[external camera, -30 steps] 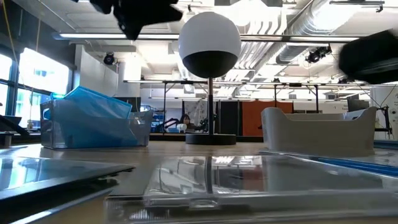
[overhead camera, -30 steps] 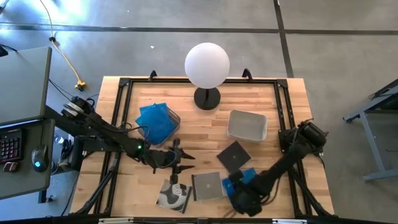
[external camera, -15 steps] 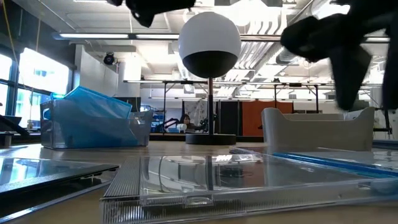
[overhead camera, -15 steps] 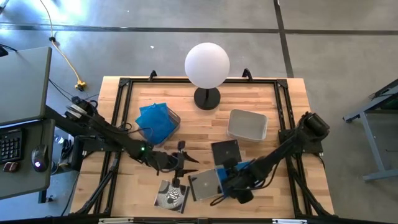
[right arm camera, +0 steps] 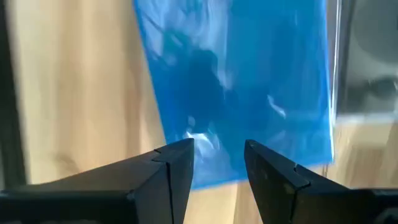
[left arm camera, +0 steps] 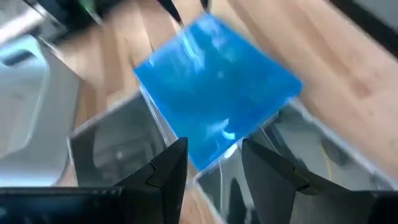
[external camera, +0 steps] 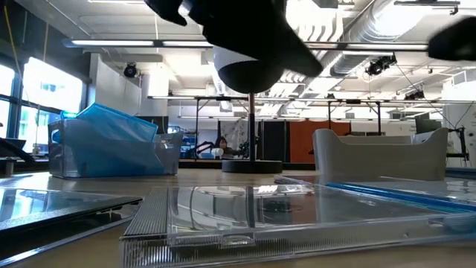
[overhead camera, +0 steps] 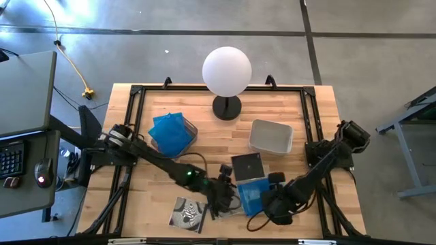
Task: Pick & place jewel cases by type
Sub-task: Put the blue cd case into the black bin
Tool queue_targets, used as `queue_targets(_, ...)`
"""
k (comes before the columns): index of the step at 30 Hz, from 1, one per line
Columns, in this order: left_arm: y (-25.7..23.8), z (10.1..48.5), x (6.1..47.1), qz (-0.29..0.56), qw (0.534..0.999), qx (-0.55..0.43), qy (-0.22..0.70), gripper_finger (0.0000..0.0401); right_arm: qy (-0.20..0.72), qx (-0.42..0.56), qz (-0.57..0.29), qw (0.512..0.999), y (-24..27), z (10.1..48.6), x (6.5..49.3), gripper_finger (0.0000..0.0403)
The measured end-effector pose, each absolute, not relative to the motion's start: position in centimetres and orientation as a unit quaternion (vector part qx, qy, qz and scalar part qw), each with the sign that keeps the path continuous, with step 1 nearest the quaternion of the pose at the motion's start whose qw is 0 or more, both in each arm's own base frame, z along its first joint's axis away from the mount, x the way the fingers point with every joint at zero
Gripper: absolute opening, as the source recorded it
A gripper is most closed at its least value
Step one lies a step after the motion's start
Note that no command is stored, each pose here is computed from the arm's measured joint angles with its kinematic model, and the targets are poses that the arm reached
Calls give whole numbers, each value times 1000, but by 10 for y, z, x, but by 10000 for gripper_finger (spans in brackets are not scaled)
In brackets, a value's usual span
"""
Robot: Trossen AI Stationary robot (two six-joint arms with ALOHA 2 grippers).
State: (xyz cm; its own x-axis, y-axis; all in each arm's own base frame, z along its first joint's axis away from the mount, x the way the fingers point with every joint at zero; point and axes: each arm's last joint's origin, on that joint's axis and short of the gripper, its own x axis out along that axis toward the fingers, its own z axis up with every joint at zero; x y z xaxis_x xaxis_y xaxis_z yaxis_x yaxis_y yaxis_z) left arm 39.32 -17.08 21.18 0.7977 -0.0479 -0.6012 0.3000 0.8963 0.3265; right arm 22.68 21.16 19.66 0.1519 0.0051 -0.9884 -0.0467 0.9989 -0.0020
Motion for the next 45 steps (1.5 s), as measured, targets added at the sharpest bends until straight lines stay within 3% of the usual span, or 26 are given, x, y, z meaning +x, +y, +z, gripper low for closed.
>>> queue_targets(7,-173,210,426,-135,900,241,336,147,706,-14,2,708,210,160,190,138)
queue_targets(15,-170,189,440,-149,886,233,372,147,714,-25,-6,699,202,149,169,138)
queue_targets(18,-164,187,442,-142,887,218,382,148,702,-41,-2,711,203,157,169,138)
queue_targets(24,-162,183,444,-139,890,203,384,147,579,-93,30,810,208,179,184,138)
queue_targets(27,-163,184,445,-141,892,204,377,147,546,-84,64,831,208,176,194,138)
queue_targets(40,-160,187,450,-143,893,248,347,148,616,-29,33,787,177,140,186,138)
queue_targets(45,-156,181,460,-144,899,267,316,181,615,-44,46,786,179,143,187,138)
